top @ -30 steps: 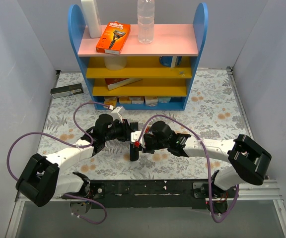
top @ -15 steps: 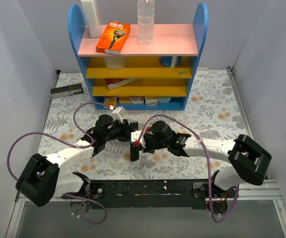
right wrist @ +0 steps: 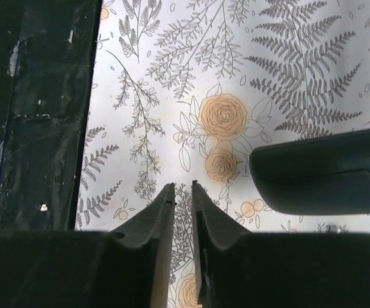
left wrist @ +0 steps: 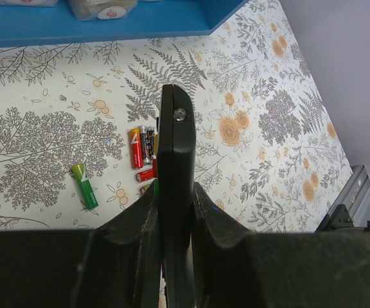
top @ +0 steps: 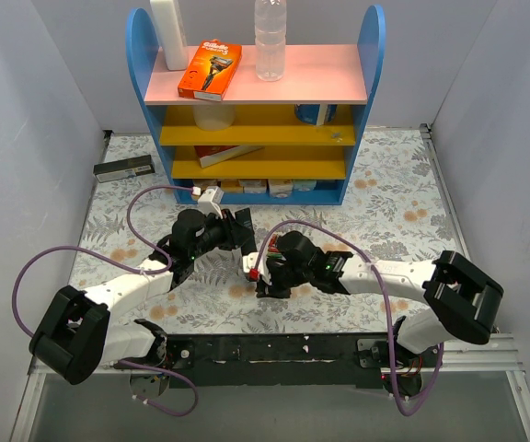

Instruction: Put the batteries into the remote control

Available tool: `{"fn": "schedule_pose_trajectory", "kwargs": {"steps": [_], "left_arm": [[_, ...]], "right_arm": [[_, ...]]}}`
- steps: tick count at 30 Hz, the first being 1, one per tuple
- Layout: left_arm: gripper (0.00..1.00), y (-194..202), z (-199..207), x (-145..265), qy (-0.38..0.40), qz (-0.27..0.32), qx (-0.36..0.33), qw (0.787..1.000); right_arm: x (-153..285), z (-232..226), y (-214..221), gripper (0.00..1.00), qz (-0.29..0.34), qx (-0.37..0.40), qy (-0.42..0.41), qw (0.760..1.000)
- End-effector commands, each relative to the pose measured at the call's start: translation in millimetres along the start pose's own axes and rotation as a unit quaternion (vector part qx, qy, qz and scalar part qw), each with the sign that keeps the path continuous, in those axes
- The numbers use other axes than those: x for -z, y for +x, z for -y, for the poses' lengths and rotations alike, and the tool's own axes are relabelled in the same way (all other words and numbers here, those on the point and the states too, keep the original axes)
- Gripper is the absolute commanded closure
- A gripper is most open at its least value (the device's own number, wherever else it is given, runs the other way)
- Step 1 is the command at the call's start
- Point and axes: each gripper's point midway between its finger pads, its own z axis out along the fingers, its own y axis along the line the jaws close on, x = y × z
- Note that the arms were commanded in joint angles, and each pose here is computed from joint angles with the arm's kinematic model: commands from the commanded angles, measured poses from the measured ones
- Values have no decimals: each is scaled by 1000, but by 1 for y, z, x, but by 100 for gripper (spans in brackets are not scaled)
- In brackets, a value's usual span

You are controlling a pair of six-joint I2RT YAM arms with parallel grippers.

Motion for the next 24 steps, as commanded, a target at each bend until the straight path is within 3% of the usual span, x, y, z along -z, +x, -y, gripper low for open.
{"fn": "schedule_pose_trajectory", "kwargs": {"steps": [1,5,9,12,24], "left_arm": [[100,-17,14,1,26,24,-24,999],[100,-10,20,5,46,6,-24,999],[100,-3,23,8,54,-9,-18,998],[100,-2,27,11,60,-12,-13,998],[100,-7,37,16,76,-15,-9,997]], "right_arm": [[10,8,-11,72,18,-1,35,999],[27,25,-28,42,39,22,95,994],[36,35,-41,21,56,54,123,989],[36,37,-46,16,58,64,122,989],[30,49,-57,15,56,86,129,986]]}}
